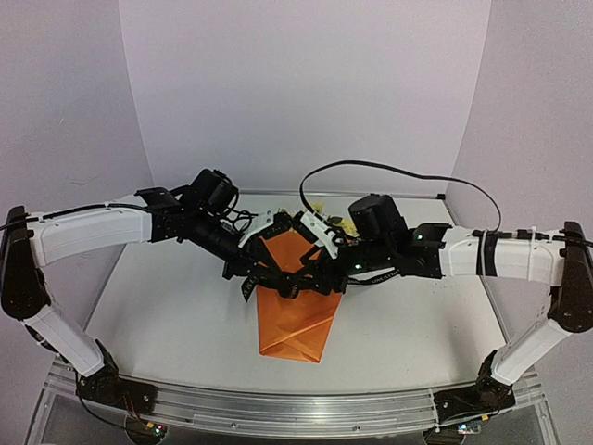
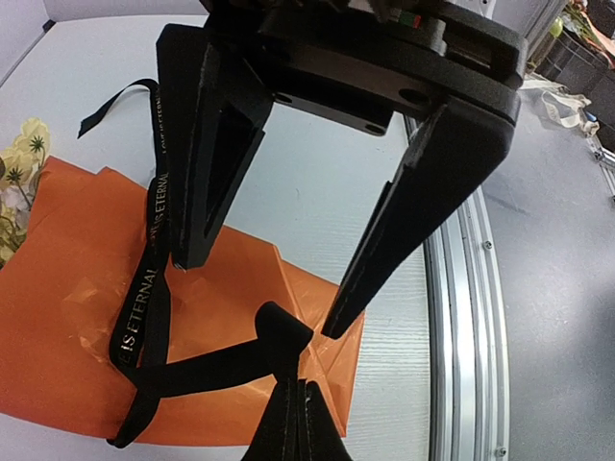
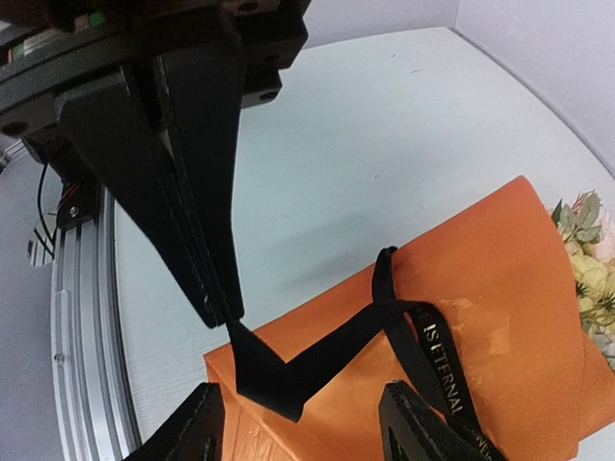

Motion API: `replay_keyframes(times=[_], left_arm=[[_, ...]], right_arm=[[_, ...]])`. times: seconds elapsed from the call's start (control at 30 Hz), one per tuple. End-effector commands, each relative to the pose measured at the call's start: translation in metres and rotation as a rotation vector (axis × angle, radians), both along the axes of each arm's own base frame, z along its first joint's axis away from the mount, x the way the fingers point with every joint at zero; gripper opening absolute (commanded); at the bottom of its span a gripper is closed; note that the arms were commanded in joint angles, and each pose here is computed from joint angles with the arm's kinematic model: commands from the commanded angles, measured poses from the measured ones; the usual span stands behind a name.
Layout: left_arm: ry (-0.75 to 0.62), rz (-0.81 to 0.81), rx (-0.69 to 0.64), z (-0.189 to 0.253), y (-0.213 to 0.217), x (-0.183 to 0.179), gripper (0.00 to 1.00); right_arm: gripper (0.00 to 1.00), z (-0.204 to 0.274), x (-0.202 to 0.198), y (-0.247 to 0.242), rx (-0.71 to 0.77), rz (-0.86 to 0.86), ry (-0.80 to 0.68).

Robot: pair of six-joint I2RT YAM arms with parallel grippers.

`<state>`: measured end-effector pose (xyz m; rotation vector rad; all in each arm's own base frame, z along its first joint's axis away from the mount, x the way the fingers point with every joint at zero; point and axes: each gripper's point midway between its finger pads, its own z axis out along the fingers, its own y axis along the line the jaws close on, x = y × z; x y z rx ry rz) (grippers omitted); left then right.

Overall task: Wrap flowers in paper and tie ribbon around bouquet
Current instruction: Cross the ribbon over the folded bouquet.

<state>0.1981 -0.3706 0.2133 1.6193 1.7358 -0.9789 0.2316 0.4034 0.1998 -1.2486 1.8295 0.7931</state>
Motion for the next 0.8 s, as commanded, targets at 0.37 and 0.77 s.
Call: replay_keyframes(times=[0.37, 0.77], left_arm=[[-0.01, -0.061, -0.202, 0.038, 0.002, -0.015, 0.0], [0.041, -0.049, -0.164, 0.018, -0.01, -0.002, 0.0]], right_arm=[[0.82, 0.02, 0.01, 0.01, 0.219, -0.114, -0.197], [0.55, 0.019, 0.001, 0.013, 0.243, -0.067, -0.157]])
